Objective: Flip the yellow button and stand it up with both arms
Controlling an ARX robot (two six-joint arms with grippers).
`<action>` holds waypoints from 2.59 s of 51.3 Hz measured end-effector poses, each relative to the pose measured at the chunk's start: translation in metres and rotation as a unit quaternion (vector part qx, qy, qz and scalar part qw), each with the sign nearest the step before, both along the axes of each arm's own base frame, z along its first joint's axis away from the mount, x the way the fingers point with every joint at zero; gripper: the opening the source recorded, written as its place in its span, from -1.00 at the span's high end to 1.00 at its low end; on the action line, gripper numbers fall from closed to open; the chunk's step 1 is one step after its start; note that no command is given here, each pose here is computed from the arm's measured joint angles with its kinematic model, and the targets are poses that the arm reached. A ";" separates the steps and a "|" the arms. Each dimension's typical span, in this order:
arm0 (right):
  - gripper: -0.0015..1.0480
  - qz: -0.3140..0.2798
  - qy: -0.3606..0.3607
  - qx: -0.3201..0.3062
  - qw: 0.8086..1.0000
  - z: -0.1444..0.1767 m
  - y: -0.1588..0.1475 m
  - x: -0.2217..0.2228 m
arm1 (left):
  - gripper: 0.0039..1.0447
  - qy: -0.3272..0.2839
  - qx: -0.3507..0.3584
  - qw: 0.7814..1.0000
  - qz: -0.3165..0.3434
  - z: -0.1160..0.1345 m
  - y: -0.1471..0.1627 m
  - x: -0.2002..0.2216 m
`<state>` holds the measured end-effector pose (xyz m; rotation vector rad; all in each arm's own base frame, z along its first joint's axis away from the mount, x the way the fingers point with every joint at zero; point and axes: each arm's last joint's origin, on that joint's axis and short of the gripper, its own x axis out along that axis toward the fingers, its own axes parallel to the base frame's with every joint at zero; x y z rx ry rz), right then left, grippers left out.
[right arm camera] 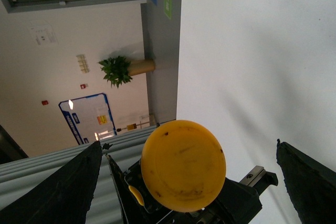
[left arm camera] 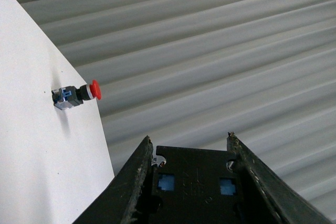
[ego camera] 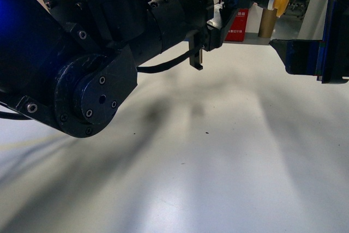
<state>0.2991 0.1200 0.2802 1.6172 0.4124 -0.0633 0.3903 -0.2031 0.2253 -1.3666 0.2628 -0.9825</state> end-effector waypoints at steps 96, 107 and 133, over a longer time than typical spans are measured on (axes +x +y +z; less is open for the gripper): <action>0.43 0.005 -0.013 -0.018 1.000 0.003 -0.001 0.002 | -0.47 0.040 0.219 0.922 0.318 -0.006 0.019 -0.017; 0.44 -0.002 -0.016 -0.019 1.000 0.006 -0.005 0.001 | 0.18 -0.077 0.521 0.721 0.450 -0.014 0.095 -0.074; 0.54 -0.003 -0.019 -0.019 1.000 0.007 -0.012 -0.007 | 0.93 -0.111 0.601 0.664 0.432 -0.046 0.170 -0.173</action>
